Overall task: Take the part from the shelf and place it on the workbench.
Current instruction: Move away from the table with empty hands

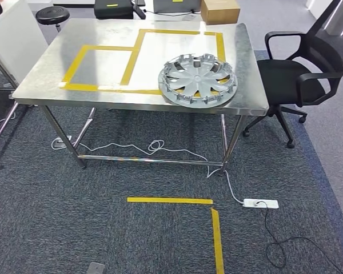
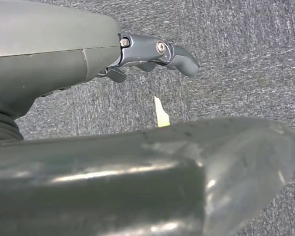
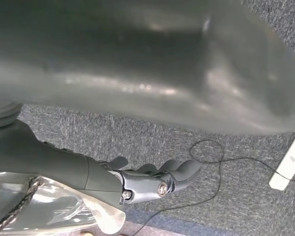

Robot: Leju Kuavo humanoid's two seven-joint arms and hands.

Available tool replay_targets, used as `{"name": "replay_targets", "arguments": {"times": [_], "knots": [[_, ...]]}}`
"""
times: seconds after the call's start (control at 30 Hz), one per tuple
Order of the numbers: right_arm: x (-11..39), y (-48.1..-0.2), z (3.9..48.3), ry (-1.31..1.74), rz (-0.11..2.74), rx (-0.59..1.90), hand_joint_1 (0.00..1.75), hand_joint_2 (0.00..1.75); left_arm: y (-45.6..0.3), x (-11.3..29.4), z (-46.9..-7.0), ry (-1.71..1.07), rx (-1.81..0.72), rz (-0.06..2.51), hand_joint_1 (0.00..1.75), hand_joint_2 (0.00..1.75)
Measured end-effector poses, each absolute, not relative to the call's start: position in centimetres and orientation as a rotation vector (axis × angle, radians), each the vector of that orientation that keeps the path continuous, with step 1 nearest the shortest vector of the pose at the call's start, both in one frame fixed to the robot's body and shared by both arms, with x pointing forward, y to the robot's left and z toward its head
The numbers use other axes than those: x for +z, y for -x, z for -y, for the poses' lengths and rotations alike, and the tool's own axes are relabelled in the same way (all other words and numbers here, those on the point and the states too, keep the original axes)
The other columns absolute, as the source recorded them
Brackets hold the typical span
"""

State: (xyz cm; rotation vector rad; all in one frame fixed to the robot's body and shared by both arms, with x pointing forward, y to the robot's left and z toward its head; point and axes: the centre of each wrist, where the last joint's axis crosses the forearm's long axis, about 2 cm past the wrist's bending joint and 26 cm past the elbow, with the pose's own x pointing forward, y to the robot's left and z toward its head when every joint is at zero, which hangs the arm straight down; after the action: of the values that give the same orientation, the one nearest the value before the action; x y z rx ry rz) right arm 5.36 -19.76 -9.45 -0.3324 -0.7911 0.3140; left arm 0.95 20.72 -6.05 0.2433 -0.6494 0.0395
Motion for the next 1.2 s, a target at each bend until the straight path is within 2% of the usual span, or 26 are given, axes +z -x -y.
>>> {"name": "replay_targets", "arguments": {"times": [1.2], "knots": [[-9.54, -5.02, 19.88, 0.316, 0.766, 0.328, 0.0, 0.0, -1.54, -6.21, -20.85, -0.244, 0.031, 0.667, 0.0, 0.0]]}}
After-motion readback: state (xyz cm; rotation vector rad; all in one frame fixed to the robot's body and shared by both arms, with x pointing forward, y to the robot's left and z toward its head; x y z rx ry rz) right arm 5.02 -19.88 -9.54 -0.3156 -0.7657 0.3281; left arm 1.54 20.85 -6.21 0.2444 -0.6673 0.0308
